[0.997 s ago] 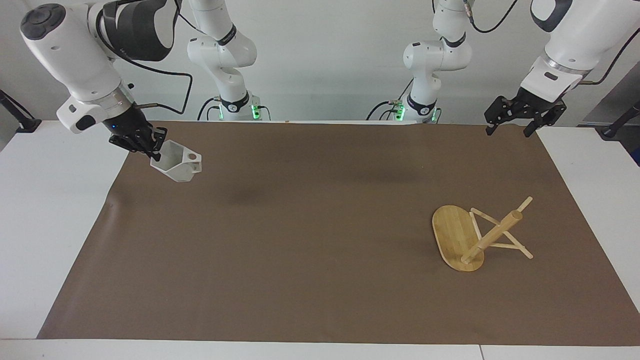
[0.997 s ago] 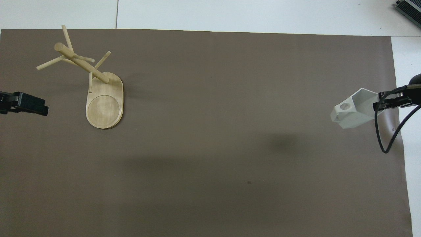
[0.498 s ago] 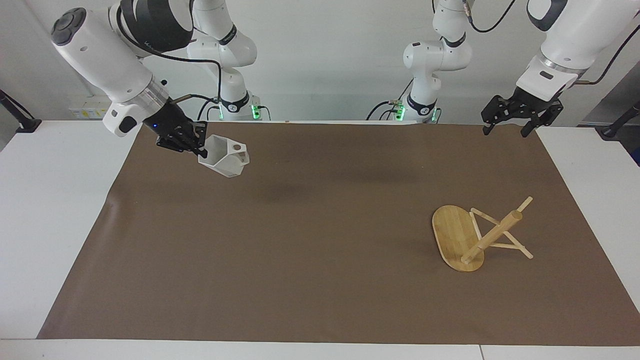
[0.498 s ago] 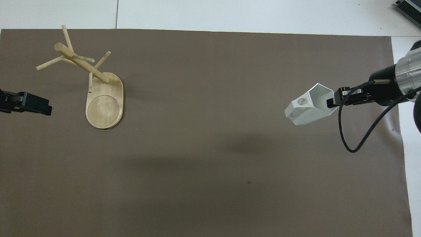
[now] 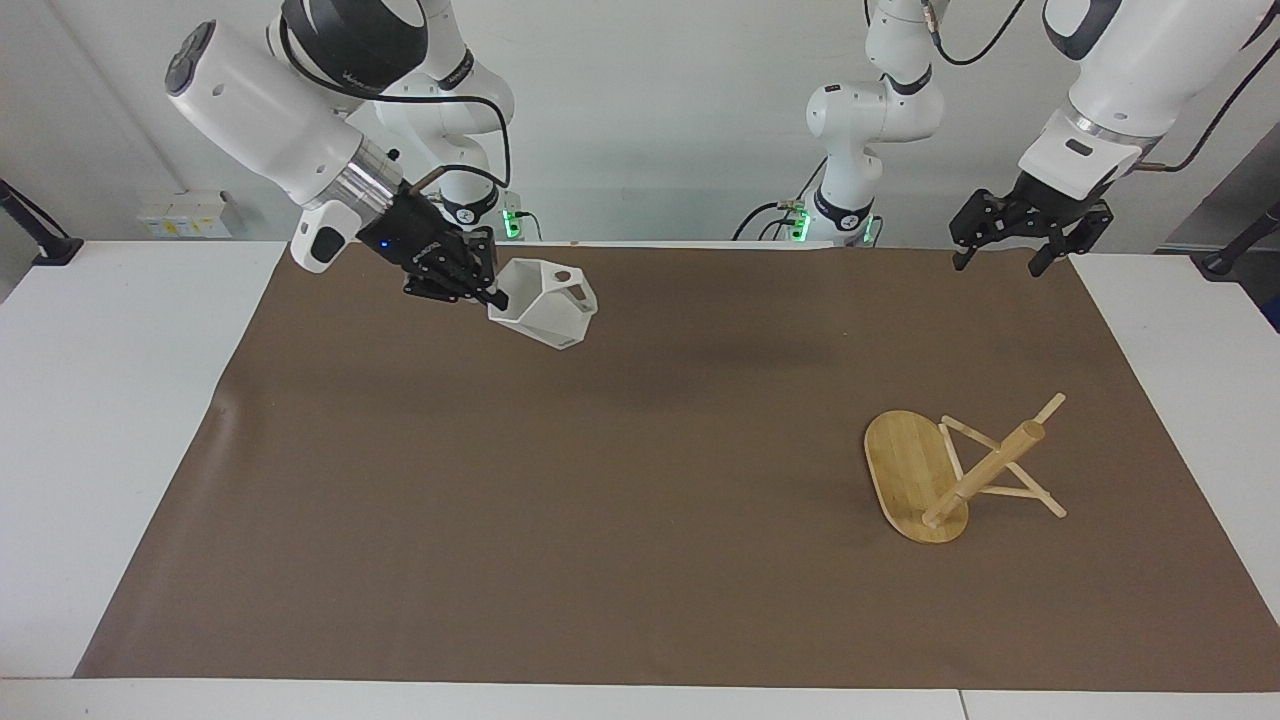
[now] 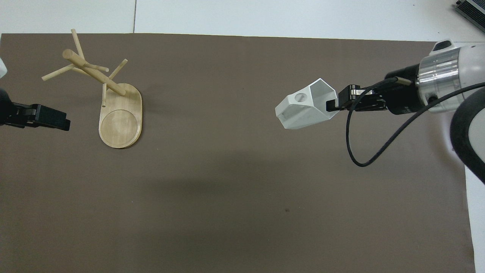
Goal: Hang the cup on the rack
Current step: 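Carry the cup toward the left gripper while the left gripper reaches it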
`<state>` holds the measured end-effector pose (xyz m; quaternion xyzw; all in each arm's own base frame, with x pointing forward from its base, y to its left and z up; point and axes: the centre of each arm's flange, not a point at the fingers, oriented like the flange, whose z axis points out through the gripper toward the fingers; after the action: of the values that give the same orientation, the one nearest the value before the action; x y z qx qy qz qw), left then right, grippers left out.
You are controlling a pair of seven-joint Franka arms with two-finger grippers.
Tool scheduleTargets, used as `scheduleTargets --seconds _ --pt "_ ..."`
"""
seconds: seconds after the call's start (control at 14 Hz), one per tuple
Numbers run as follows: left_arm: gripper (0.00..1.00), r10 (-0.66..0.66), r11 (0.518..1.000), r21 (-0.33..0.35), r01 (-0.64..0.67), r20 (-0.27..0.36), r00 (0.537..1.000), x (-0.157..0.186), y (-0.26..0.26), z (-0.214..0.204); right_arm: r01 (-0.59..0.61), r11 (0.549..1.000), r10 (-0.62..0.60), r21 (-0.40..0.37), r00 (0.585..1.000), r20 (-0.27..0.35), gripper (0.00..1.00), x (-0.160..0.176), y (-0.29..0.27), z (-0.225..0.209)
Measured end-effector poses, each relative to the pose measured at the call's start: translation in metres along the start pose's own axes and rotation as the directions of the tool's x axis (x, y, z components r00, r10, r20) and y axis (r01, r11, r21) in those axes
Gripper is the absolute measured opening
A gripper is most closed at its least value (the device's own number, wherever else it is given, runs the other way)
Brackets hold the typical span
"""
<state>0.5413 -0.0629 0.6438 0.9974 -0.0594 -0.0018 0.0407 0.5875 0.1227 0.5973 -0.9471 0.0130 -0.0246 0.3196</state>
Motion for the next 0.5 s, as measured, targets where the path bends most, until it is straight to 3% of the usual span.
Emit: scheduleTargets --seconds 0.28,0.5 --pt "1.0 -0.018 0.996 -0.086 0.016 -0.03 0.999 0.005 0.008 0.01 -0.078 0.985 0.083 0.152 0.996 -0.031 0.04 -0.005 -0.045 0.037" --pt "1.0 0.1 0.988 -0.113 -0.106 -0.054 0.993 0.005 0.021 0.015 -0.114 0.962 0.132 0.247 0.99 -0.057 0.04 -0.015 -0.081 0.067"
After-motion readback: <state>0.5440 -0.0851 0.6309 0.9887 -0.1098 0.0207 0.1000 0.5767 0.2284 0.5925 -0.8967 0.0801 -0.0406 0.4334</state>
